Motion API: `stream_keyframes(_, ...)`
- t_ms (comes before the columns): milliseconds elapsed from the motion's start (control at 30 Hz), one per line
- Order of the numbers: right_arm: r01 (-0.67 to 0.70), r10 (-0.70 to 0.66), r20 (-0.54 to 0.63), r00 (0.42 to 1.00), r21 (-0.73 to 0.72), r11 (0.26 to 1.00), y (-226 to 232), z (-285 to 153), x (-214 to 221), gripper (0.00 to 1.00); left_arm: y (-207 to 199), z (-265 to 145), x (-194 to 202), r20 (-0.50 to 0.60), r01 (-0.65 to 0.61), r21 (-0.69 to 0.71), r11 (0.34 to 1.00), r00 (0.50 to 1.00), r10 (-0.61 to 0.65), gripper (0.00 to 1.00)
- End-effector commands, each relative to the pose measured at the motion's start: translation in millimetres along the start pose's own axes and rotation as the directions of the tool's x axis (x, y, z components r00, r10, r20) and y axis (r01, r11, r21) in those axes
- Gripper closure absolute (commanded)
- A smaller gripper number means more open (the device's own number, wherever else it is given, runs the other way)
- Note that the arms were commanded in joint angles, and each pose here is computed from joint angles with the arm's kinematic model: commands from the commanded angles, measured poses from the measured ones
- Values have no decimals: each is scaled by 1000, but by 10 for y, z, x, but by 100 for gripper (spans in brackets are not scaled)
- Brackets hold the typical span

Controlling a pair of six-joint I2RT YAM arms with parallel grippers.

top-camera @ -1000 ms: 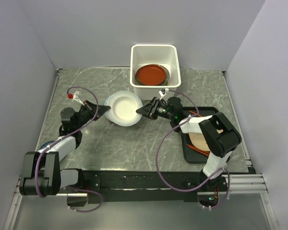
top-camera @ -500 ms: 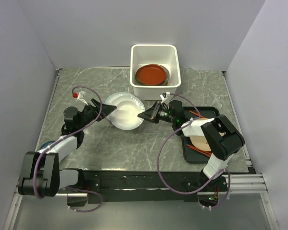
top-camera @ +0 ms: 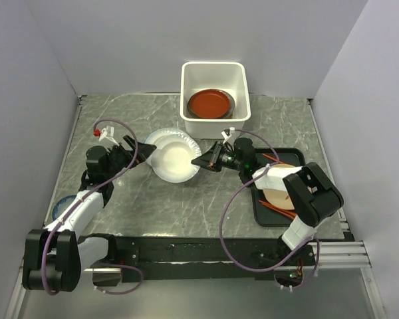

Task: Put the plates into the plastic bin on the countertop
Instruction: Place the plate in the plastic bin.

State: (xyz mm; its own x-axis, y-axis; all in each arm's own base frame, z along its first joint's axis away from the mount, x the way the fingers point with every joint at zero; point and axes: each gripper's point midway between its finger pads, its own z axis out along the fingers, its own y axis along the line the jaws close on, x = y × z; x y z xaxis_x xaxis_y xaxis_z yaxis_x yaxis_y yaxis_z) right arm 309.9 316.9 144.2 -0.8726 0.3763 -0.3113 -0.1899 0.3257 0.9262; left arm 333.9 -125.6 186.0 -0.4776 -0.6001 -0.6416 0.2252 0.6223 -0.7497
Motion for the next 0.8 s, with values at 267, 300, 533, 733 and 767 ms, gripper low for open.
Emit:
stream_keyframes(267,164,-151,188,971,-54,985,514,-572,-410,100,134,114,-285,112,17,-96,995,994,-7,1)
stream_keyframes(300,189,-178,196,964,-36,981,521,-601,-426,100,163,149,-263,102,24,-97,995,995,-14,1)
stream_keyframes(533,227,-217,266,939,-4,974,735,-787,-682,100,319,294,-76,25,62,-109,992,998,-60,1)
stream_keyframes(733,276,-268,334,904,22,961,1035,-827,-1143,100,415,356,101,-51,90,-132,987,994,-98,1)
stream_keyframes(767,282,-274,346,897,30,959,1089,-815,-1273,100,436,355,138,-64,91,-139,986,993,-100,1)
